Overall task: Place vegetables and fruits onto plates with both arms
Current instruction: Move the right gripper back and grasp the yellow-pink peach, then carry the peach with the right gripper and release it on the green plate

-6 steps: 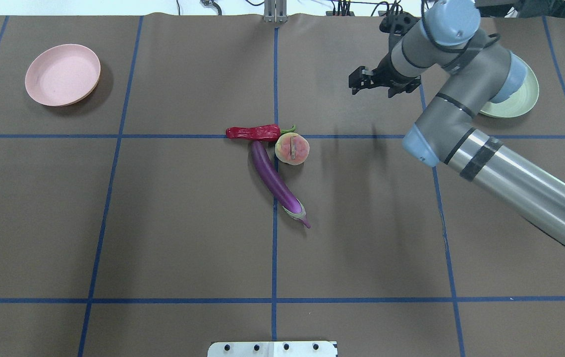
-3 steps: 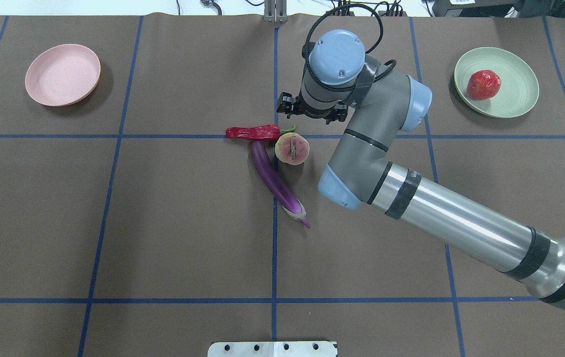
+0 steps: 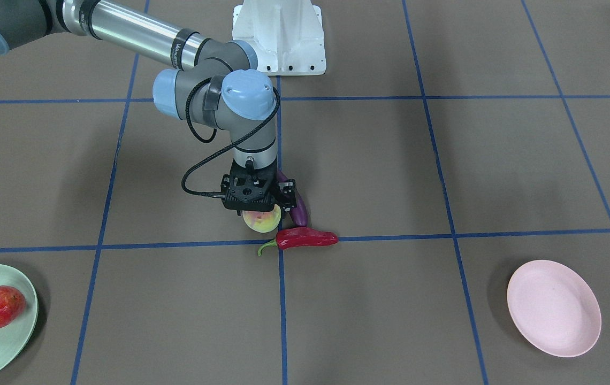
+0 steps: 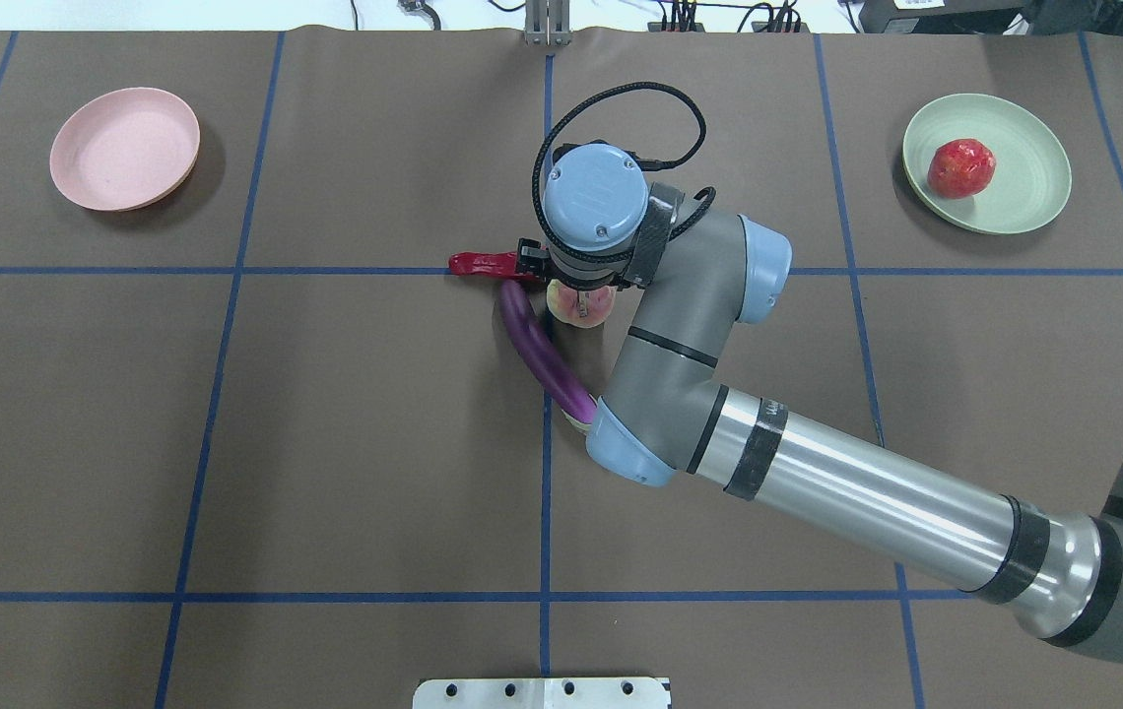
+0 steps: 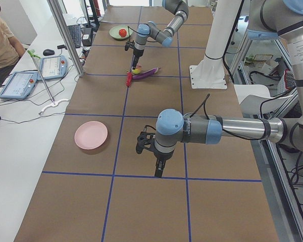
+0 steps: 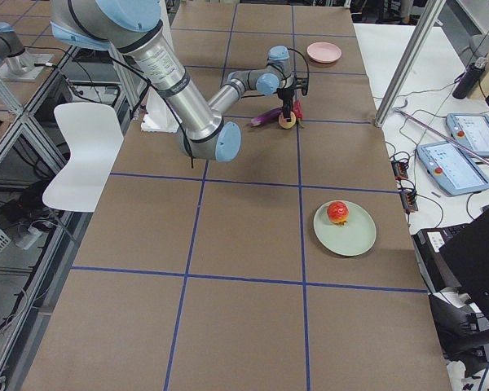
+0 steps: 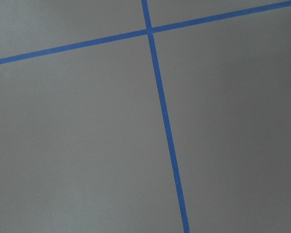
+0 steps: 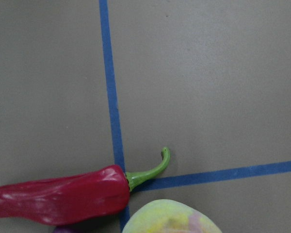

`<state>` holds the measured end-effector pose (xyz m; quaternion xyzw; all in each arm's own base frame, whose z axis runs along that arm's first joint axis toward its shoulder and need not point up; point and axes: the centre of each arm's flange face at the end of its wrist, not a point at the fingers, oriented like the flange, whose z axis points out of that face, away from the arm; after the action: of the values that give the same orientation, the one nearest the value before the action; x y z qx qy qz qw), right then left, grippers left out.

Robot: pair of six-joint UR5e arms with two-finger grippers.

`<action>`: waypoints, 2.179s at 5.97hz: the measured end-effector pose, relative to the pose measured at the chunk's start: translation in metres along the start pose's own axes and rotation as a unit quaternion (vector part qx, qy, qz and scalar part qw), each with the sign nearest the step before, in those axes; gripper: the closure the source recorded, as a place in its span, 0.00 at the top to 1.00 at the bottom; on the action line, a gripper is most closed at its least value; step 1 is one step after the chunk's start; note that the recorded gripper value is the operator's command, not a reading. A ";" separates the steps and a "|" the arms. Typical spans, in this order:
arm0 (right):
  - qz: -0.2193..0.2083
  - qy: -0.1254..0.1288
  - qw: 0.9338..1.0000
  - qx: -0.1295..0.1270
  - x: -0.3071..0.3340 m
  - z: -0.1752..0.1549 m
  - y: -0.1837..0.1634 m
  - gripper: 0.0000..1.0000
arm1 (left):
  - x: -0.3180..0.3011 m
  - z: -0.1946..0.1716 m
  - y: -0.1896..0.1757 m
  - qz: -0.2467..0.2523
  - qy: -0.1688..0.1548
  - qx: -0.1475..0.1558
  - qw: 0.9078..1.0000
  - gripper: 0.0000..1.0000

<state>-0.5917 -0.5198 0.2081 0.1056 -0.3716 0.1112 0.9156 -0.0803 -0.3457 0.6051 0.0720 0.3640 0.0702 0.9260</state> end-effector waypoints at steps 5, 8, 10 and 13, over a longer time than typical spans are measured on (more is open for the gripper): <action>-0.019 0.011 1.000 -0.005 -0.002 0.007 0.012 0.00 | 0.000 -0.001 -0.002 0.001 0.000 0.001 1.000 1.00; -0.035 0.002 0.999 0.002 0.000 -0.008 -0.007 0.00 | 0.001 -0.001 -0.002 0.001 0.000 0.001 1.000 1.00; -0.071 0.005 0.997 0.005 0.050 -0.023 -0.079 0.00 | 0.001 -0.001 -0.002 0.001 0.000 0.001 1.000 1.00; -0.161 -0.010 0.987 -0.025 0.249 -0.025 -0.202 0.00 | 0.004 0.001 -0.002 0.000 0.023 0.003 1.000 1.00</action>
<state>-0.3445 -0.6745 0.3432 0.1425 -0.3612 -0.0483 0.9203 -0.0765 -0.3474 0.6024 0.0730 0.3856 0.0705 0.9171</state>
